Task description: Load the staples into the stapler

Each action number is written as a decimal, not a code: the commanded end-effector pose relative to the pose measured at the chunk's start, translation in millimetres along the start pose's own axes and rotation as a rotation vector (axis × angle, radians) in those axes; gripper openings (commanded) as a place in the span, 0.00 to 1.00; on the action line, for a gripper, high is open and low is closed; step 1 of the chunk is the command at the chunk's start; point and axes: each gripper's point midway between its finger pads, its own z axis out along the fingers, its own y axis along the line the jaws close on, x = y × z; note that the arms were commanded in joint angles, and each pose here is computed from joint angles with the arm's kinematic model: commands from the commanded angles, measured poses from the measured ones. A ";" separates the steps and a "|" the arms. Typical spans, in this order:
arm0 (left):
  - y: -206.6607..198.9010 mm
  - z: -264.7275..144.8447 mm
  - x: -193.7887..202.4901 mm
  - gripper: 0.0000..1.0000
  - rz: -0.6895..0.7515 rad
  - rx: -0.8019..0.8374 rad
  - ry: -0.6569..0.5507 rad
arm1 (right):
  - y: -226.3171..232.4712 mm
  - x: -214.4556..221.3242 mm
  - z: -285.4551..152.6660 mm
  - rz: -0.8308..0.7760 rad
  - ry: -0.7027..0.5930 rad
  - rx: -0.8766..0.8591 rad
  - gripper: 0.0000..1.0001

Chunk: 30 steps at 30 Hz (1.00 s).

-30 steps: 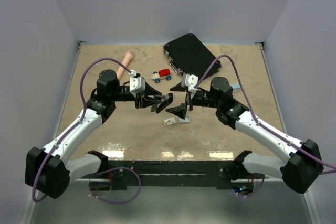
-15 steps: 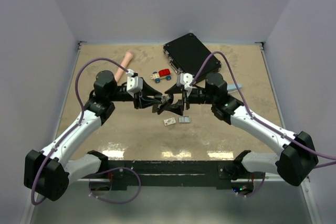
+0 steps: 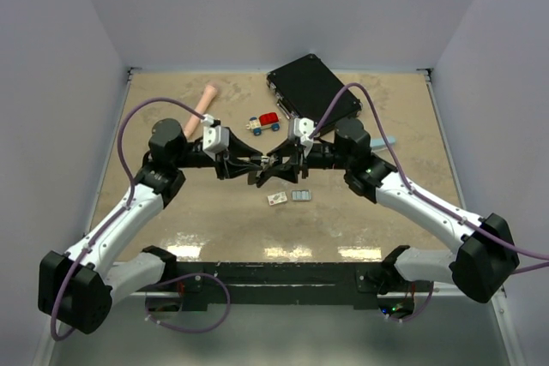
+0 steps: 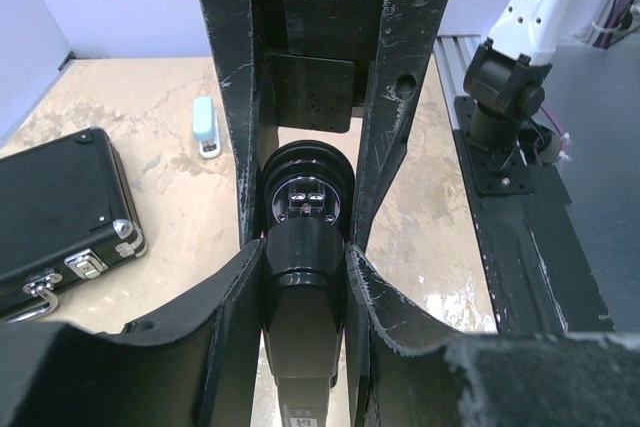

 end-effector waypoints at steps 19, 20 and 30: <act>33.4 -78.2 -60.4 0.00 -0.092 -0.401 -0.460 | -27.6 -144.5 -94.0 -0.071 -0.519 0.217 0.00; 34.0 -78.0 -67.1 0.00 -0.079 -0.395 -0.463 | -32.7 -129.8 -86.6 -0.030 -0.457 0.209 0.00; 40.2 -70.0 -87.6 0.00 -0.025 -0.337 -0.385 | -64.8 -83.6 -60.1 0.045 -0.252 0.217 0.00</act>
